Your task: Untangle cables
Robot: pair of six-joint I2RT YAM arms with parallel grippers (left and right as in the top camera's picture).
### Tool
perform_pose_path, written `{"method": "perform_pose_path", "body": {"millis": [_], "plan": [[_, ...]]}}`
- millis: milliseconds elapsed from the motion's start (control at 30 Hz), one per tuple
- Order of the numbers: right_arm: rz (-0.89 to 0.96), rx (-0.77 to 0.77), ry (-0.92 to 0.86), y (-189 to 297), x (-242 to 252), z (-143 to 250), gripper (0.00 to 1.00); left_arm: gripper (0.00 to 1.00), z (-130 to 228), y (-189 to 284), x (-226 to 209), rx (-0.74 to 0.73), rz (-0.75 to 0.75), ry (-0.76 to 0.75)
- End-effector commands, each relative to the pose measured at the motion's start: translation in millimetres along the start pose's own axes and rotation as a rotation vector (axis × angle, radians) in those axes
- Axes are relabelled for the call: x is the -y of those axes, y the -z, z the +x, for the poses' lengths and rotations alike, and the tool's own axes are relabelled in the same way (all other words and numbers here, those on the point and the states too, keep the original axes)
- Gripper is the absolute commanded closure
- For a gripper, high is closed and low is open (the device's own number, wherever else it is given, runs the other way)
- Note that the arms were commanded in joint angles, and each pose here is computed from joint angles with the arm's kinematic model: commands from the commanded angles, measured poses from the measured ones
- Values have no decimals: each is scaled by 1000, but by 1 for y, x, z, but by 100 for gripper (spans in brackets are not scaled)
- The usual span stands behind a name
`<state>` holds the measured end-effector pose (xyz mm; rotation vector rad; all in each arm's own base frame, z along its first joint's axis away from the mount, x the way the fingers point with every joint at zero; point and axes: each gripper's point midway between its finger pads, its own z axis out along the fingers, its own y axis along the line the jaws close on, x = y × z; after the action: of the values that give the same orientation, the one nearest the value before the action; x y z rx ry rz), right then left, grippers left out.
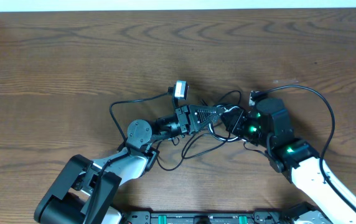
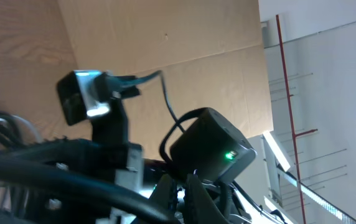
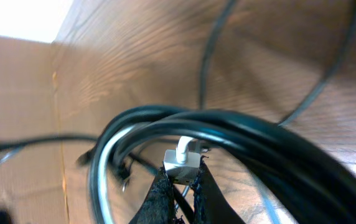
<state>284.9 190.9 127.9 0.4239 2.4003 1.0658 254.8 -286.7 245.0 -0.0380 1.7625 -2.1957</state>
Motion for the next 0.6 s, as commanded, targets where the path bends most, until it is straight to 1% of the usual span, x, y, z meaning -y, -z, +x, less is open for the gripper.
{"method": "perform_pose_path", "body": {"millis": [0,333,467,567], "plan": [[-129,-3,197,23,-28,2,99,93,-3,-1,11,5,25,-75],[-254,210,234,90,-60,-31,99,92,4,-1,10,-41,20,-113],[-281,245,158,103,-63,-38,99,93,6,-1,10,-47,20,-114],[-314,233,118,106,-67,-38,99,92,9,-1,10,-67,20,-122]]}}
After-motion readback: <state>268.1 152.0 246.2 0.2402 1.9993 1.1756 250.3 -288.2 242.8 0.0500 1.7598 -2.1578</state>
